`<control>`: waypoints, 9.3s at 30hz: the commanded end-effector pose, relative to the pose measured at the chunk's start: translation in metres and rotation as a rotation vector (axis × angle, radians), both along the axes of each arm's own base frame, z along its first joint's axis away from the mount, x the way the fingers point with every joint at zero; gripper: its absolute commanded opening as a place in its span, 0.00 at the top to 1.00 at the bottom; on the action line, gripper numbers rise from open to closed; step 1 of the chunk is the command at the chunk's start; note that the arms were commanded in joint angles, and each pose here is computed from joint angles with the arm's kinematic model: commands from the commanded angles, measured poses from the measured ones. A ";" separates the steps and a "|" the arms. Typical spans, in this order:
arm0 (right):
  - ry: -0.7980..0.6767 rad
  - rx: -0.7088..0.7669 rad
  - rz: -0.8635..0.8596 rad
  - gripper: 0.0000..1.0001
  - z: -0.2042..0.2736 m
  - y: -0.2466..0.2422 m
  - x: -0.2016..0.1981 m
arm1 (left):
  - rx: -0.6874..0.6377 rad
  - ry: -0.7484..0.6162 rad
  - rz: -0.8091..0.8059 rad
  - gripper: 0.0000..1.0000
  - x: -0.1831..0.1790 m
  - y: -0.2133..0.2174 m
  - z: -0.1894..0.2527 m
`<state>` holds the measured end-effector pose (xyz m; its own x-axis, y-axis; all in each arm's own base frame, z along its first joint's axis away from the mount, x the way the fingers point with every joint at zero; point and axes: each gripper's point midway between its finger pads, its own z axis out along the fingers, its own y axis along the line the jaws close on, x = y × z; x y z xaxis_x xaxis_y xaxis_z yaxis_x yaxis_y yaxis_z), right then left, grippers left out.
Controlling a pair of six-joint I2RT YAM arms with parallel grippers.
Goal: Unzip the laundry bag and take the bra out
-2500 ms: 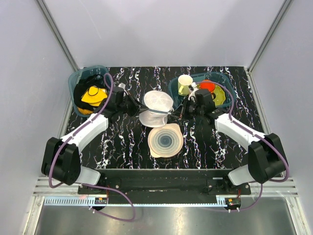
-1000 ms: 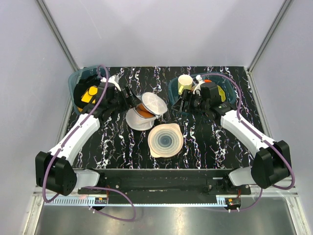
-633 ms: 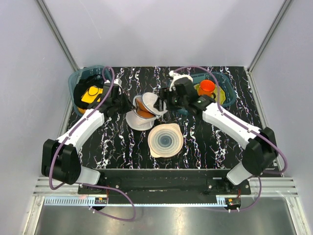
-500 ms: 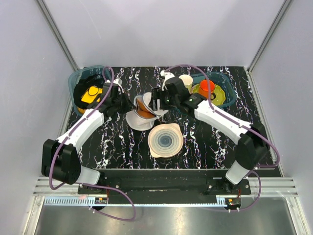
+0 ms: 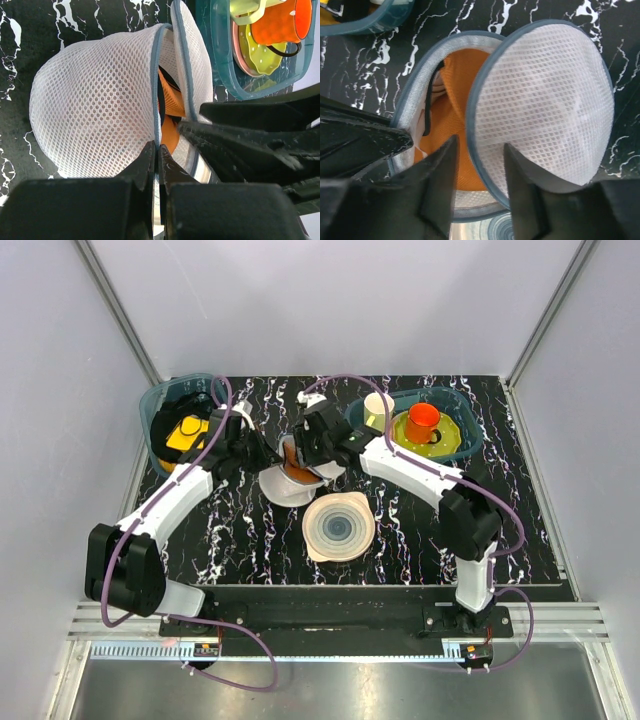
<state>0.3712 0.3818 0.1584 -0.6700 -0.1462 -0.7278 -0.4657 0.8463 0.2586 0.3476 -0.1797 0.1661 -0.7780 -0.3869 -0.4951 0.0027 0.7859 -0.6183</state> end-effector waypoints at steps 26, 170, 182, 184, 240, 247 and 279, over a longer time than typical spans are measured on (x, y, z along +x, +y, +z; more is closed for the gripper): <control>-0.382 0.381 -0.122 1.00 0.109 -0.076 -0.054 | 0.018 0.011 0.045 1.00 -0.037 0.030 -0.012; -0.241 0.302 -0.043 1.00 0.061 -0.061 -0.063 | 0.321 -0.169 0.700 0.20 0.149 0.272 0.118; -0.263 0.301 -0.072 1.00 0.064 -0.073 -0.067 | 0.042 -0.216 0.102 0.19 0.069 0.059 0.131; -0.253 0.297 -0.068 1.00 0.060 -0.073 -0.068 | -0.047 -0.193 0.026 0.21 0.058 0.026 0.120; -0.183 0.267 -0.064 1.00 0.033 -0.071 -0.073 | 0.292 0.229 -0.084 0.58 0.038 -0.071 -0.141; -0.171 0.260 -0.073 1.00 0.029 -0.070 -0.070 | 0.230 0.093 -0.118 1.00 0.039 -0.077 -0.054; -0.115 0.259 -0.075 1.00 0.013 -0.065 -0.073 | -0.574 -0.594 -0.202 1.00 0.015 -0.033 0.332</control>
